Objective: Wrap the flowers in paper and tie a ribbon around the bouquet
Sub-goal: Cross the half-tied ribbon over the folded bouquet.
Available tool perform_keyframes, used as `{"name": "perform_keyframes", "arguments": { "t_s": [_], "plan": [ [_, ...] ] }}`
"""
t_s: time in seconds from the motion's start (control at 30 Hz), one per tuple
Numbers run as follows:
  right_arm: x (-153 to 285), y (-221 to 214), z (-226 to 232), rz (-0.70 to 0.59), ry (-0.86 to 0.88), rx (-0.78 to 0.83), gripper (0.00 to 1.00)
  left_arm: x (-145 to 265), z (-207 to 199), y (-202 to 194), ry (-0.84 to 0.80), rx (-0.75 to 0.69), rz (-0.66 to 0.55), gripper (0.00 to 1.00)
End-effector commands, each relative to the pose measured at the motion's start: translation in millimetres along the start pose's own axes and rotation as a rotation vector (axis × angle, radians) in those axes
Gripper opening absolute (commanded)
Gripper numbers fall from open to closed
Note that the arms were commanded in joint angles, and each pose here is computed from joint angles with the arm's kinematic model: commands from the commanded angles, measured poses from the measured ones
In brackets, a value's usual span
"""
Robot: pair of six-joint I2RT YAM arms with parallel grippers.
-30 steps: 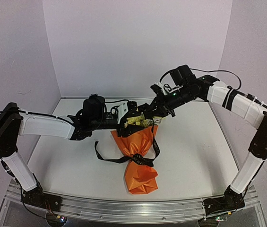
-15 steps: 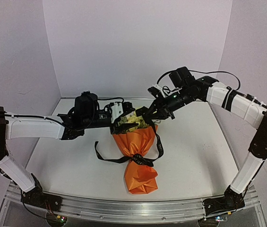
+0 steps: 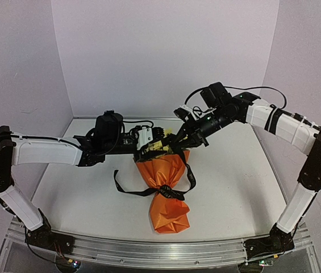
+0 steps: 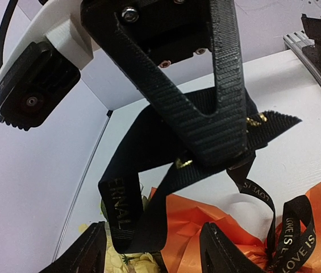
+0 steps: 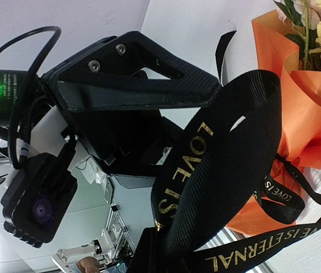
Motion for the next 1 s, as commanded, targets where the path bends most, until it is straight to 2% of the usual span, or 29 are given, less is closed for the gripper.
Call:
{"name": "perform_keyframes", "arguments": {
  "t_s": [0.0, 0.1, 0.27, 0.37, 0.4, 0.53, 0.63, 0.7, 0.8, 0.97],
  "plan": [
    [0.3, 5.6, 10.7, 0.007, 0.029, 0.042, 0.0, -0.9, 9.5, 23.4, 0.019, -0.04, -0.065, 0.56],
    [-1.0, 5.5, 8.5, 0.009, 0.017, 0.042, 0.0, -5.3, 7.7, 21.6, -0.008, -0.025, -0.056, 0.48],
    [-2.2, 5.5, 1.5, 0.012, -0.025, 0.037, 0.0, -9.2, 4.7, 15.9, -0.028, 0.015, -0.038, 0.2],
    [-0.9, 2.9, -6.3, 0.004, -0.082, 0.035, 0.14, -9.8, 8.5, 11.6, 0.004, 0.065, -0.012, 0.01],
    [-0.1, 0.8, -9.4, 0.002, -0.103, 0.036, 0.21, -9.3, 9.4, 11.1, 0.011, 0.099, -0.005, 0.0],
    [11.5, -15.2, -24.5, -0.021, -0.243, 0.065, 0.6, -2.7, 14.8, 9.8, 0.063, 0.233, 0.016, 0.0],
    [22.3, -41.2, -38.7, -0.018, -0.35, 0.102, 0.73, 3.0, 22.6, 5.3, 0.135, 0.33, 0.059, 0.0],
    [22.6, -61.1, -50.9, -0.017, -0.399, 0.125, 0.77, 5.1, 27.9, 2.1, 0.178, 0.397, 0.094, 0.0],
    [10.4, -91.1, -73.4, -0.006, -0.444, 0.17, 0.77, 7.4, 33.9, -5.0, 0.224, 0.49, 0.167, 0.0],
    [-16.9, -119.9, -99.4, 0.026, -0.507, 0.317, 0.65, 21.2, 31.7, -5.7, 0.249, 0.568, 0.177, 0.0]
  ]
}}
Point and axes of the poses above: each gripper's point midway between its finger pads, its own x axis back along the fingers, its own z axis along the line the jaws close on, y = z × x, the point moved 4 cm from there along x, back along the fingers, and after that the axes turned 12 degrees about x, right-handed, at the moved point
